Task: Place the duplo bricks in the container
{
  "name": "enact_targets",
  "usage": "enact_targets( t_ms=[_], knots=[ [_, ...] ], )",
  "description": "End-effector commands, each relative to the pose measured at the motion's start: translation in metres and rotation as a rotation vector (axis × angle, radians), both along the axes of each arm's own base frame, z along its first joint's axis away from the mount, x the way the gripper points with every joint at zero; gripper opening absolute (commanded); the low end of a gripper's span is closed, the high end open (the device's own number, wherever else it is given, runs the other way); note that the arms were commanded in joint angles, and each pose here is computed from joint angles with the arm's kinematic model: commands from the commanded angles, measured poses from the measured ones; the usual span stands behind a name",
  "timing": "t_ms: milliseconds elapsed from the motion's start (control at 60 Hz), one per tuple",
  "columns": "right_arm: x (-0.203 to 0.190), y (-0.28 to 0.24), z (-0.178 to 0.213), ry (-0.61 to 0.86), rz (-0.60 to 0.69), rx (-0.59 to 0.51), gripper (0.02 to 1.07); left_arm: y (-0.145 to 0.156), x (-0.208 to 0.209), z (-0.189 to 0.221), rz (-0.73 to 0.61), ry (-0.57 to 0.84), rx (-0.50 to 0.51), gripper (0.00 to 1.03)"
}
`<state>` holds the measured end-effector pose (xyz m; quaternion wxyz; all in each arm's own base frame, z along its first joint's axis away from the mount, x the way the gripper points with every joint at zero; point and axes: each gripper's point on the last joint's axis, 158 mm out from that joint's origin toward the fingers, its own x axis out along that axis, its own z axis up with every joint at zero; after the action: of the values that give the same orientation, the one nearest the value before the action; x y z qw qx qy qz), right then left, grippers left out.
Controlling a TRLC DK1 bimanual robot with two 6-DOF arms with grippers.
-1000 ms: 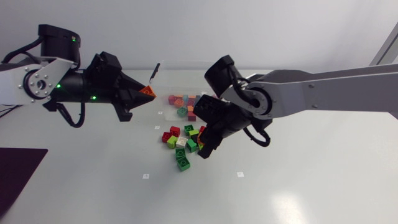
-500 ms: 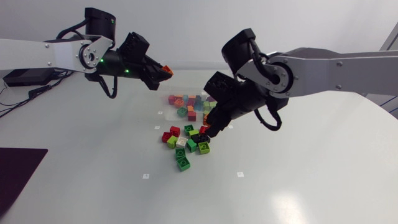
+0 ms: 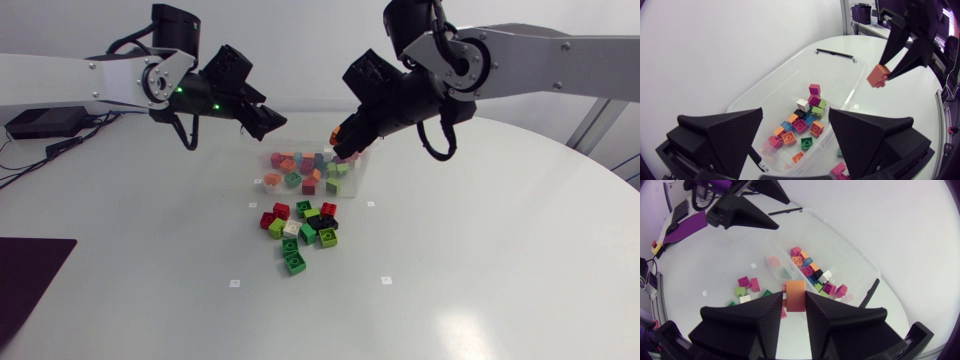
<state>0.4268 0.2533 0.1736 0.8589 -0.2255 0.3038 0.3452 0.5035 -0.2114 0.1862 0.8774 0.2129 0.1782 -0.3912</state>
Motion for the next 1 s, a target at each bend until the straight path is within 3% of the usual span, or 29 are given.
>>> enact_targets(
  t_ms=[0,233,450,850,917,983],
  knots=[
    [0.015,0.002,-0.004,-0.001,-0.006,0.005,0.15,0.013,-0.017,0.033,0.024,-0.047,-0.027,0.98],
    [0.045,0.005,0.006,-0.036,-0.029,0.036,0.15,0.032,-0.066,0.026,0.006,-0.038,0.003,0.98],
    [0.072,0.007,0.015,-0.064,-0.051,0.059,0.15,0.038,-0.107,-0.025,-0.058,0.021,0.085,0.98],
    [0.127,0.003,0.004,-0.092,-0.110,0.084,0.16,0.011,-0.162,-0.117,-0.251,0.150,0.207,0.98],
    [0.137,-0.002,0.000,-0.093,-0.132,0.084,0.28,0.005,-0.172,-0.128,-0.283,0.171,0.220,0.98],
    [0.144,-0.007,-0.003,-0.097,-0.147,0.076,0.60,0.000,-0.181,-0.139,-0.316,0.189,0.236,0.98]
  ],
)
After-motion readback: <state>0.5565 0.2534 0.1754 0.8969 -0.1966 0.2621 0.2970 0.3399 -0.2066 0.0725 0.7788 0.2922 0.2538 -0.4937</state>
